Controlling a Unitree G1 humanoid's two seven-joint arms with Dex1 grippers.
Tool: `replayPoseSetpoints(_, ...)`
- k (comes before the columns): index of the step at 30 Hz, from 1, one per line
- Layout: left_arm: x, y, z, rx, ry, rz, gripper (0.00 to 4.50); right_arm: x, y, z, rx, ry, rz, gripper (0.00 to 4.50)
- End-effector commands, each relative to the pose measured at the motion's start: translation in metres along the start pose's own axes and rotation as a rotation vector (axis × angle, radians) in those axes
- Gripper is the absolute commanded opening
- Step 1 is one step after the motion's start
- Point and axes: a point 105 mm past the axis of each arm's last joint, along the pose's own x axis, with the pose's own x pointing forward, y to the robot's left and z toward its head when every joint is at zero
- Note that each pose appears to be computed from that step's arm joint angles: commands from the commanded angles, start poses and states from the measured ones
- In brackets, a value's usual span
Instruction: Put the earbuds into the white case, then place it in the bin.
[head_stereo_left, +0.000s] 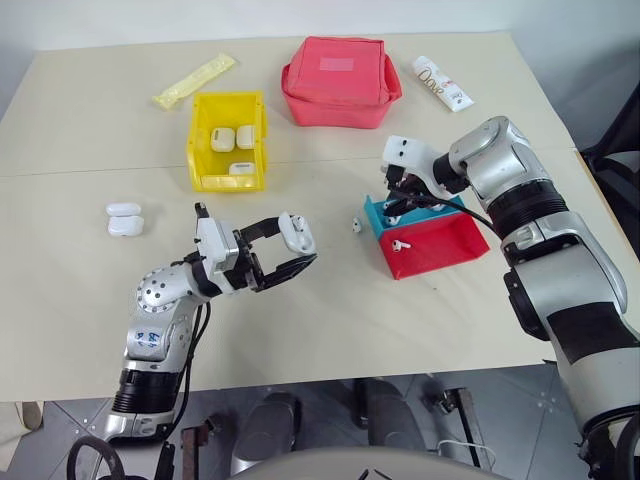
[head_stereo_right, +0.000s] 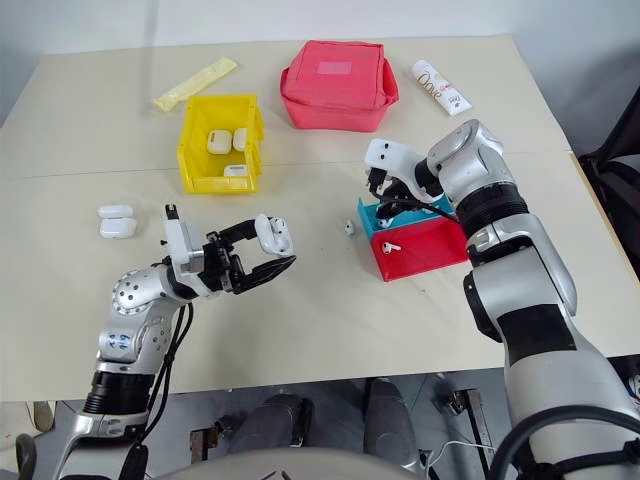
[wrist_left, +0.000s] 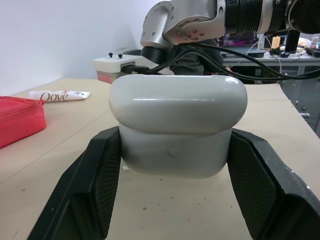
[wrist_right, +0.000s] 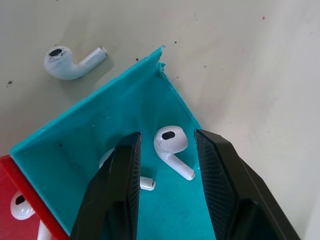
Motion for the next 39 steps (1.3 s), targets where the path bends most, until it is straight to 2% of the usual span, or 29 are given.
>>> replayPoseSetpoints(1,-0.001,0.000,0.014,0.040,-0.037,0.005,2.79,-0.003,-0.003,0.006,-0.016,-0.013,-0.016,1.74)
replayPoseSetpoints(4,-0.002,0.000,0.014,0.041,-0.035,0.007,2.79,-0.003,-0.003,0.005,-0.016,-0.009,-0.014,1.74)
replayPoseSetpoints(6,-0.002,0.000,0.014,0.042,-0.034,0.009,2.79,-0.002,-0.003,0.005,-0.013,-0.007,-0.015,1.37)
replayPoseSetpoints(9,-0.002,0.000,0.015,0.043,-0.033,0.011,2.79,-0.002,-0.004,0.004,-0.010,-0.007,-0.017,0.53)
replayPoseSetpoints(16,-0.001,0.001,0.014,0.040,-0.031,0.004,2.79,-0.009,-0.010,0.017,-0.024,-0.069,-0.059,0.49)
replayPoseSetpoints(20,0.005,-0.005,0.014,0.014,-0.047,-0.042,2.79,-0.032,-0.017,0.039,-0.031,-0.237,-0.082,0.49)
replayPoseSetpoints(23,0.009,-0.009,0.012,-0.005,-0.054,-0.076,2.79,-0.043,-0.015,0.045,-0.029,-0.319,-0.073,0.49)
replayPoseSetpoints(28,0.024,-0.012,0.010,-0.035,-0.079,-0.139,2.79,-0.068,0.002,0.055,-0.045,-0.527,-0.046,0.49)
replayPoseSetpoints(33,0.038,-0.010,0.010,-0.051,-0.099,-0.198,2.79,-0.091,0.038,0.058,-0.017,-0.754,-0.050,0.49)
replayPoseSetpoints(39,0.049,-0.008,0.006,-0.066,-0.111,-0.252,2.79,-0.095,0.083,0.048,0.051,-0.903,-0.080,0.49)
